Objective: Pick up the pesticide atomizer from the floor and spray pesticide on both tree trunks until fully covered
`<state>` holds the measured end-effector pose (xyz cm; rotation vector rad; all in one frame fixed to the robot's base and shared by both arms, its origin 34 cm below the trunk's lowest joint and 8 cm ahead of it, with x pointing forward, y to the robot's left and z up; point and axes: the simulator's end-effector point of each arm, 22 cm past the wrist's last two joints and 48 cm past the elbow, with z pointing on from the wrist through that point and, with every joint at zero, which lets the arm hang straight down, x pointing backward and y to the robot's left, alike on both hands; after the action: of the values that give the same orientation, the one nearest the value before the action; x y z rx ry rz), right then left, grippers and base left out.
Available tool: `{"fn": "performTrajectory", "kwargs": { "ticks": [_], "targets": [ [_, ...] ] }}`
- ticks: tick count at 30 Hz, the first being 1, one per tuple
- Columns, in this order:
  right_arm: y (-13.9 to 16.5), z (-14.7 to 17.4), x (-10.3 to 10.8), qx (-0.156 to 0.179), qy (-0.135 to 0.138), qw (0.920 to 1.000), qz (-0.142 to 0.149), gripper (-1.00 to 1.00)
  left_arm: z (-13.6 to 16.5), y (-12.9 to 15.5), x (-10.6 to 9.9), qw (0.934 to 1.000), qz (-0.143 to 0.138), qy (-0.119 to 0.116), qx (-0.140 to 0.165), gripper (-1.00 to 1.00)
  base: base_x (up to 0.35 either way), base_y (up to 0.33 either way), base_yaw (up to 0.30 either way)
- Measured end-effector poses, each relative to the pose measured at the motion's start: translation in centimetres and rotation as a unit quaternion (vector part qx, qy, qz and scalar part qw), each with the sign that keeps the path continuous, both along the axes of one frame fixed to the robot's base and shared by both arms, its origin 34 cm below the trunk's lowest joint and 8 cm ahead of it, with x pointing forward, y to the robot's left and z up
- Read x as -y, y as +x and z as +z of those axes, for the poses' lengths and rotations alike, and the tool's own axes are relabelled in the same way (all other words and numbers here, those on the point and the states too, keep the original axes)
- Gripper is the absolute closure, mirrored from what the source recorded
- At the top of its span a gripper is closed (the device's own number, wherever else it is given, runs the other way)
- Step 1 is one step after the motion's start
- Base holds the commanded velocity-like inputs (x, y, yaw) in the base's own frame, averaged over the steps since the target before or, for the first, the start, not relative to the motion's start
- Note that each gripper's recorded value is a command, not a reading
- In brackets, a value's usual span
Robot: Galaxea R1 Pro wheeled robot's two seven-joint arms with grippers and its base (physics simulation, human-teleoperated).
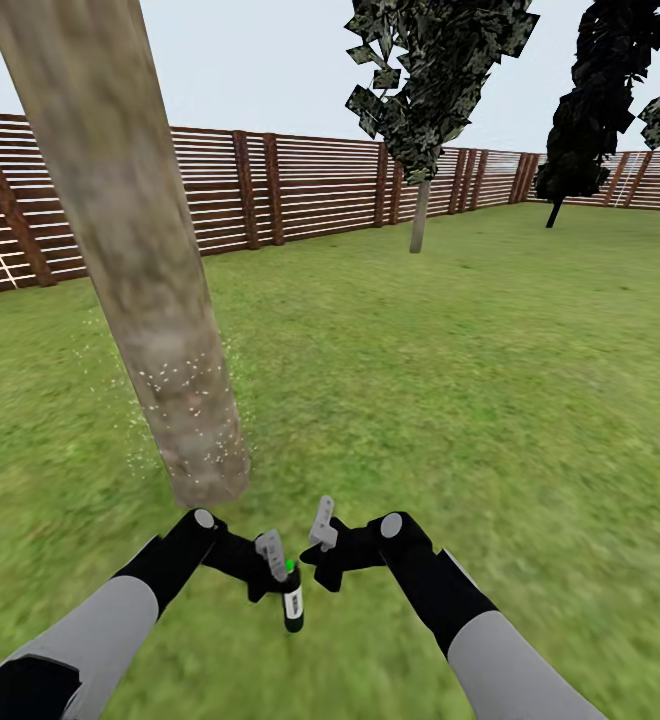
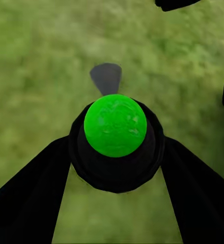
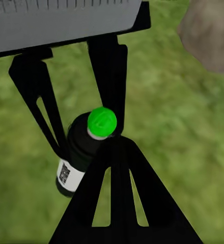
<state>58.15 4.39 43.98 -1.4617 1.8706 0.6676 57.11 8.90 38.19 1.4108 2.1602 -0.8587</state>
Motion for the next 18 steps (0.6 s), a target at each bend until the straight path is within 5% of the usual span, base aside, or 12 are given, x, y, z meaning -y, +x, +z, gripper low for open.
{"fn": "performTrajectory", "kwargs": {
  "ticks": [18],
  "targets": [
    [0.02, 0.0, 0.02, 0.0, -0.001, 1.0, 0.0, 1.0, 0.82, -0.18, 0.6, 0.9997, 0.001, -0.023, -0.009, 1.0, 0.0, 0.0, 0.0]
  ]
}}
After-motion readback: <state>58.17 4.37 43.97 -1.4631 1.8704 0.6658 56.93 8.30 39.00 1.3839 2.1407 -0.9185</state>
